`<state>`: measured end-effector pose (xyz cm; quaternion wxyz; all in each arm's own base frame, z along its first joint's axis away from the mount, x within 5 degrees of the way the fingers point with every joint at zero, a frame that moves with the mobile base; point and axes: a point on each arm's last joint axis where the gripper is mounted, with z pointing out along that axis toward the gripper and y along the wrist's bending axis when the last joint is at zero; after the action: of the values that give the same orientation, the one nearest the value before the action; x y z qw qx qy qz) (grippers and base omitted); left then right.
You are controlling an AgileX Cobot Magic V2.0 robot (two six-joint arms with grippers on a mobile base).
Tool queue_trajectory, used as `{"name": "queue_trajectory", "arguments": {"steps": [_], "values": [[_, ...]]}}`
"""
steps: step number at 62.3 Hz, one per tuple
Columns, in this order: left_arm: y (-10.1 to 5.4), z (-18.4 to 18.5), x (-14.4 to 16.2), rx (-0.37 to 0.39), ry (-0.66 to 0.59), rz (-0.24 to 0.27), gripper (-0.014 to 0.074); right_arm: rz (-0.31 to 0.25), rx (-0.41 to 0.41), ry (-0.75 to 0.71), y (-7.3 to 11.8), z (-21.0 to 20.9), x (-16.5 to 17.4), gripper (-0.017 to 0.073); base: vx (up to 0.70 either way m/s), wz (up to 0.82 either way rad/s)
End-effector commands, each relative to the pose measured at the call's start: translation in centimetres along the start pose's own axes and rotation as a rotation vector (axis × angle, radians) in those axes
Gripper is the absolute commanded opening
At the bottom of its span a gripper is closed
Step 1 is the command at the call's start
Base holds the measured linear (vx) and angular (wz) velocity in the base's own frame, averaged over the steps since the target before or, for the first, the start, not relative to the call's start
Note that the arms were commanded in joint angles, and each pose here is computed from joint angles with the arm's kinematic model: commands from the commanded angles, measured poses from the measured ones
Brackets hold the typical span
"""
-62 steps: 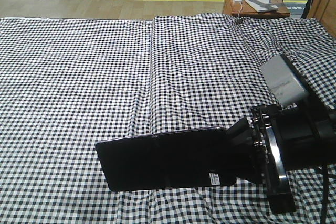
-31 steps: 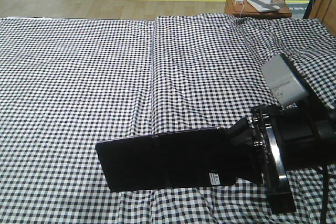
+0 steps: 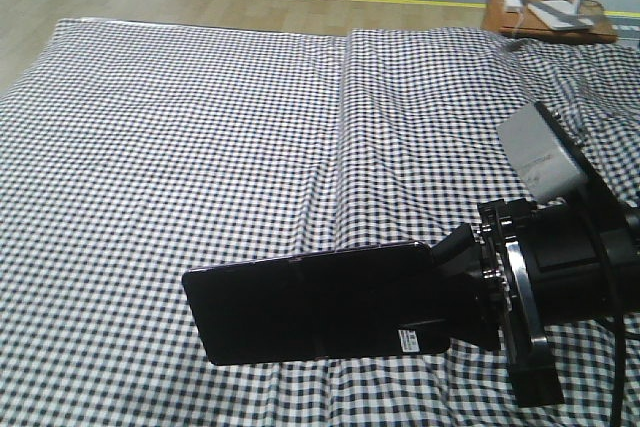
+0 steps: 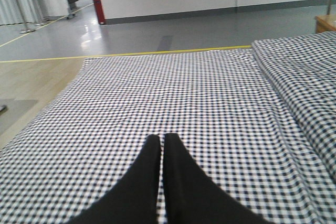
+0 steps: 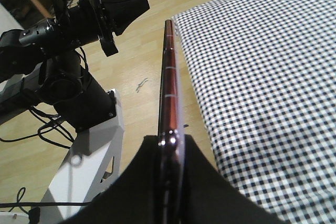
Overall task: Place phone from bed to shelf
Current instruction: 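Drive the base away from the bed holding the phone in the right gripper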
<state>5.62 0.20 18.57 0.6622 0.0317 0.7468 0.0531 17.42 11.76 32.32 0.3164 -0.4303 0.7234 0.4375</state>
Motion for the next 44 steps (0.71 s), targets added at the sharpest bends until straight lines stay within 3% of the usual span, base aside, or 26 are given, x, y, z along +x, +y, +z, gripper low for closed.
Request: {"name": "queue_trajectory", "arguments": {"steps": [1,44], "values": [[0.16,-0.3,-1.42,-0.01,-0.107,-0.014,0.0001,-0.023,-0.09,-0.076,1.61,-0.64,-1.31,-0.0002,-0.08,0.32],[0.16,-0.3,-1.42,-0.01,-0.107,-0.014,0.0001,-0.023,-0.09,-0.076,1.61,-0.64,-1.31,-0.0002,-0.1,0.38]]}}
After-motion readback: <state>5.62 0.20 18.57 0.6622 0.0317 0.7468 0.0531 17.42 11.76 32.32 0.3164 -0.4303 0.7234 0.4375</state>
